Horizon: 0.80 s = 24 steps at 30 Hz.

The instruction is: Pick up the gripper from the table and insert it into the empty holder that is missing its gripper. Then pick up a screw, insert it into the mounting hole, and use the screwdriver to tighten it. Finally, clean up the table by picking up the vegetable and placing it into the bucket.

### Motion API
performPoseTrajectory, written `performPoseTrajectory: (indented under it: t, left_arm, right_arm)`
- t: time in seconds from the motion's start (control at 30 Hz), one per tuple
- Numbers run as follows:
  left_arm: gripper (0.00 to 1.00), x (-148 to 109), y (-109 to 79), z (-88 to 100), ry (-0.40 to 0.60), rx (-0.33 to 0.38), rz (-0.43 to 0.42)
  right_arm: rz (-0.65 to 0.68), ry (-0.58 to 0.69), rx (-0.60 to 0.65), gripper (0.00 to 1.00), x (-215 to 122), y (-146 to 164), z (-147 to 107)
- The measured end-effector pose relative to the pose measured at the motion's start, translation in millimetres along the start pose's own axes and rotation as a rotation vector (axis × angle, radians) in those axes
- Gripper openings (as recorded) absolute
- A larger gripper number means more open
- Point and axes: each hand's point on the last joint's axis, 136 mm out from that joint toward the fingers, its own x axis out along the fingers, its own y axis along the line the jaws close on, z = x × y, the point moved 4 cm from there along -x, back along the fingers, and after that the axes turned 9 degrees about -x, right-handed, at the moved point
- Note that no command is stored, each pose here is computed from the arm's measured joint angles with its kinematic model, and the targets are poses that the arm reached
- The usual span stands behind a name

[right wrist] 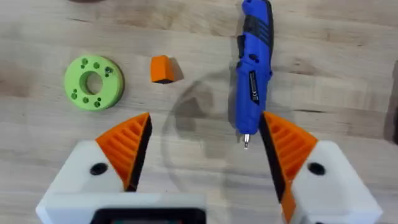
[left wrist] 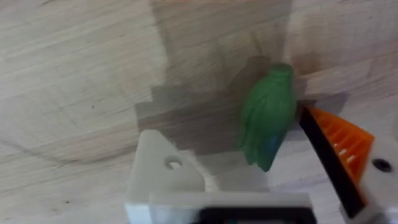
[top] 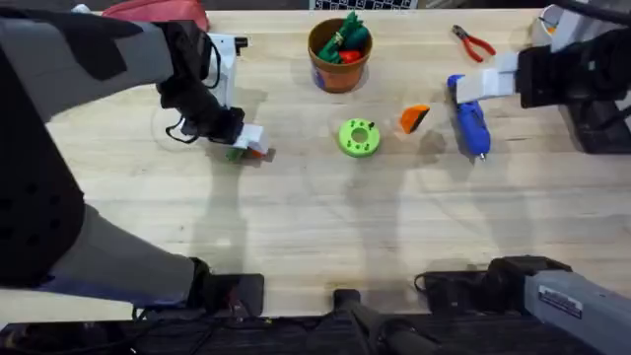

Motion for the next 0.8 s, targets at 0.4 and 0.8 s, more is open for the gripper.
performPoseTrajectory:
  t: [0.4,0.8]
  left_arm:
    - [0.015,-2.8,-12.2,2.3,-0.019,0.018,-0.057]
    - [0.015,-34.0,-8.9,9.1,-0.135,0.027,-0.011]
  right_arm:
    - [0.000,0.000,0.000,0.994,0.0,0.0,0.0]
    - [0.000,0.000,0.000,0.993,0.0,0.0,0.0]
